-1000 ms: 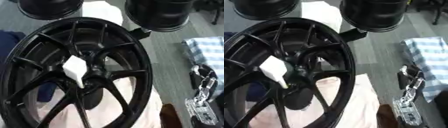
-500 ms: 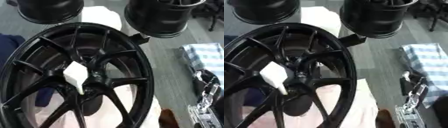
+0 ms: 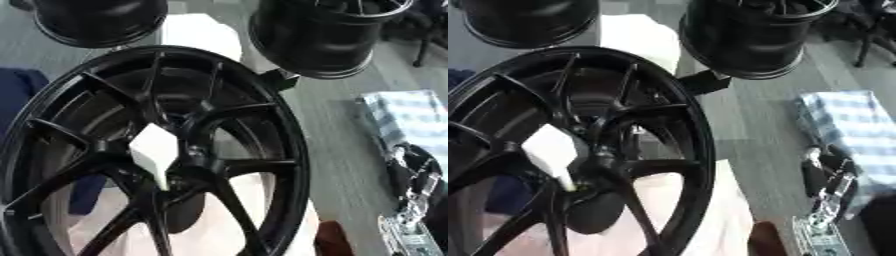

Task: Pull the pin out of the wheel hub.

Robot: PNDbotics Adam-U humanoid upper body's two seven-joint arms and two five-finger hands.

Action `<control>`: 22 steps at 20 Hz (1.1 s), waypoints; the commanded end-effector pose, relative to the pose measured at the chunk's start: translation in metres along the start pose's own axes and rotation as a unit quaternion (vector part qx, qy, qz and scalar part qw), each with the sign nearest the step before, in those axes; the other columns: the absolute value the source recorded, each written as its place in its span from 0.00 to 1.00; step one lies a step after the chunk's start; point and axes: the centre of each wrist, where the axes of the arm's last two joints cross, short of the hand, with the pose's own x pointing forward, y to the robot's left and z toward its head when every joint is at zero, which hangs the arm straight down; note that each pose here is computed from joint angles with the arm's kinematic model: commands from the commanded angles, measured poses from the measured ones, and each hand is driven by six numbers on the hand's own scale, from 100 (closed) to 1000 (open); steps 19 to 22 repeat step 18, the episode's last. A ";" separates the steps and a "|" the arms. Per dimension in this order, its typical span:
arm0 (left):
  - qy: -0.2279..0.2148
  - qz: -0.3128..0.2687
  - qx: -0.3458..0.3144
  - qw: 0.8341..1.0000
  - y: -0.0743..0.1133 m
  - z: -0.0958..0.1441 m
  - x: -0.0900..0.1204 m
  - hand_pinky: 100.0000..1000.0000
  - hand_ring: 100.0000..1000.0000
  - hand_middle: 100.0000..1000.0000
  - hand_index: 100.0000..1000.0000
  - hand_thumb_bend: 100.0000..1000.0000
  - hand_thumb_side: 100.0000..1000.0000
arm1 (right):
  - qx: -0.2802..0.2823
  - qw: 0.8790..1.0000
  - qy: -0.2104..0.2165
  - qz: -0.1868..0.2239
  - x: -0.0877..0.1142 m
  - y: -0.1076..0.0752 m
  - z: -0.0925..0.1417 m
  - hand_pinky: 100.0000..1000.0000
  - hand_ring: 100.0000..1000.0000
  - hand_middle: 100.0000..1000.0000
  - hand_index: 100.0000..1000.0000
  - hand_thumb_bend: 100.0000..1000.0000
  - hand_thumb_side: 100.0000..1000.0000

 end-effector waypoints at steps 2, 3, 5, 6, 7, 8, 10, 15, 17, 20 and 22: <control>-0.051 0.056 0.024 0.997 -0.017 0.008 0.001 0.65 0.68 0.63 0.80 0.15 1.00 | 0.001 1.000 -0.013 -0.007 0.008 0.000 -0.006 0.65 0.65 0.52 0.69 0.07 0.33; -0.059 0.071 0.029 0.995 -0.023 0.009 -0.001 0.65 0.66 0.60 0.79 0.14 0.99 | 0.000 1.000 -0.013 -0.006 0.008 0.000 -0.006 0.66 0.65 0.52 0.69 0.07 0.33; -0.072 0.095 0.041 0.992 -0.030 0.013 -0.004 0.63 0.63 0.56 0.76 0.13 0.97 | 0.001 1.000 -0.014 -0.004 0.008 -0.001 -0.006 0.65 0.65 0.52 0.69 0.07 0.33; -0.078 0.104 0.047 0.990 -0.032 0.014 -0.006 0.63 0.62 0.55 0.75 0.12 0.97 | 0.002 1.000 -0.014 -0.003 0.008 -0.001 -0.006 0.65 0.65 0.52 0.69 0.07 0.33; -0.084 0.111 0.053 0.989 -0.034 0.014 -0.008 0.62 0.61 0.54 0.74 0.11 0.96 | 0.003 1.000 -0.014 -0.003 0.008 -0.001 -0.005 0.65 0.65 0.52 0.69 0.07 0.33; -0.089 0.118 0.058 0.987 -0.035 0.015 -0.010 0.62 0.61 0.54 0.74 0.11 0.96 | 0.004 1.000 -0.015 -0.002 0.008 0.000 -0.005 0.65 0.65 0.52 0.69 0.07 0.33; -0.095 0.130 0.066 0.985 -0.038 0.015 -0.015 0.61 0.60 0.53 0.73 0.10 0.96 | 0.005 1.000 -0.014 -0.002 0.008 0.000 -0.005 0.65 0.65 0.52 0.69 0.07 0.33; -0.102 0.160 0.089 0.978 -0.046 0.013 -0.030 0.61 0.59 0.52 0.73 0.08 0.96 | 0.005 1.000 -0.014 -0.004 0.008 0.001 -0.004 0.65 0.65 0.52 0.69 0.07 0.33; -0.102 0.172 0.096 0.975 -0.050 0.012 -0.035 0.61 0.59 0.52 0.72 0.08 0.96 | 0.006 1.000 -0.014 -0.004 0.008 0.001 -0.004 0.65 0.65 0.52 0.69 0.07 0.33; -0.102 0.179 0.100 0.974 -0.052 0.011 -0.037 0.61 0.59 0.52 0.72 0.08 0.96 | 0.006 1.000 -0.015 -0.005 0.008 0.001 -0.005 0.65 0.65 0.52 0.69 0.07 0.33; -0.102 0.179 0.100 0.974 -0.052 0.011 -0.037 0.61 0.59 0.52 0.72 0.08 0.96 | 0.006 1.000 -0.015 -0.005 0.008 0.001 -0.005 0.65 0.65 0.52 0.69 0.07 0.33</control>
